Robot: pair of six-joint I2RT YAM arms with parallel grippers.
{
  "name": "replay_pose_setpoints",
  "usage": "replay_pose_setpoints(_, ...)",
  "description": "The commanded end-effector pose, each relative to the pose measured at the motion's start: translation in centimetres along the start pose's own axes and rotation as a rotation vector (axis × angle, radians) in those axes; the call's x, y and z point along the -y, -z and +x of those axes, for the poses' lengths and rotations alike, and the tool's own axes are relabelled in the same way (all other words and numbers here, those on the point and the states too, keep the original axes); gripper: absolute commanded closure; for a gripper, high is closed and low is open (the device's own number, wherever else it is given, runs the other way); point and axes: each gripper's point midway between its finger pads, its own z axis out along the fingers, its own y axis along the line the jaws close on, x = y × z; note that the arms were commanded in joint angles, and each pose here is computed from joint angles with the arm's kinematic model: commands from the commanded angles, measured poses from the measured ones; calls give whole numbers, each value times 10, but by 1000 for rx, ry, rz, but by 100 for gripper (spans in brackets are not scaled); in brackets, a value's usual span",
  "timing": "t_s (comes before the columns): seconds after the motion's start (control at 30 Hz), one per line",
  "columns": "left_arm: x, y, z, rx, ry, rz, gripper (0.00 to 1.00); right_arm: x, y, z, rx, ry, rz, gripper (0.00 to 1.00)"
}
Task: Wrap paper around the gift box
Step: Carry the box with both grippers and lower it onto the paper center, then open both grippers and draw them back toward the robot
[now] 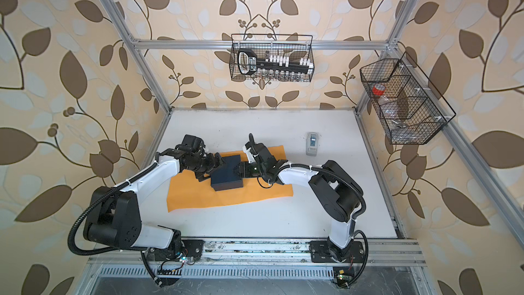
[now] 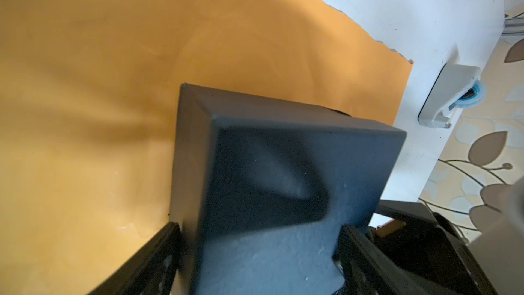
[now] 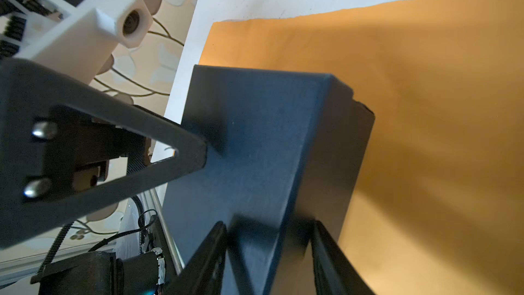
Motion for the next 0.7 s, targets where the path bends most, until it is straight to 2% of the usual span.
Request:
replay_pose_setpoints(0.0, 14, -3, 2, -11, -30, 63, 13, -13, 0, 4, 2, 14, -45, 51)
replay_pose_setpoints(0.3, 6, -8, 7, -24, -17, 46, 11, -9, -5, 5, 1, 12, -37, 49)
replay_pose_setpoints(0.43, 2, -8, 3, -11, -27, 14, 7, -6, -4, 7, -3, 13, -23, 40)
replay_pose_setpoints(0.67, 1, -12, -4, -12, -27, -4, 5, 2, 5, 5, 16, 23, 15, 25)
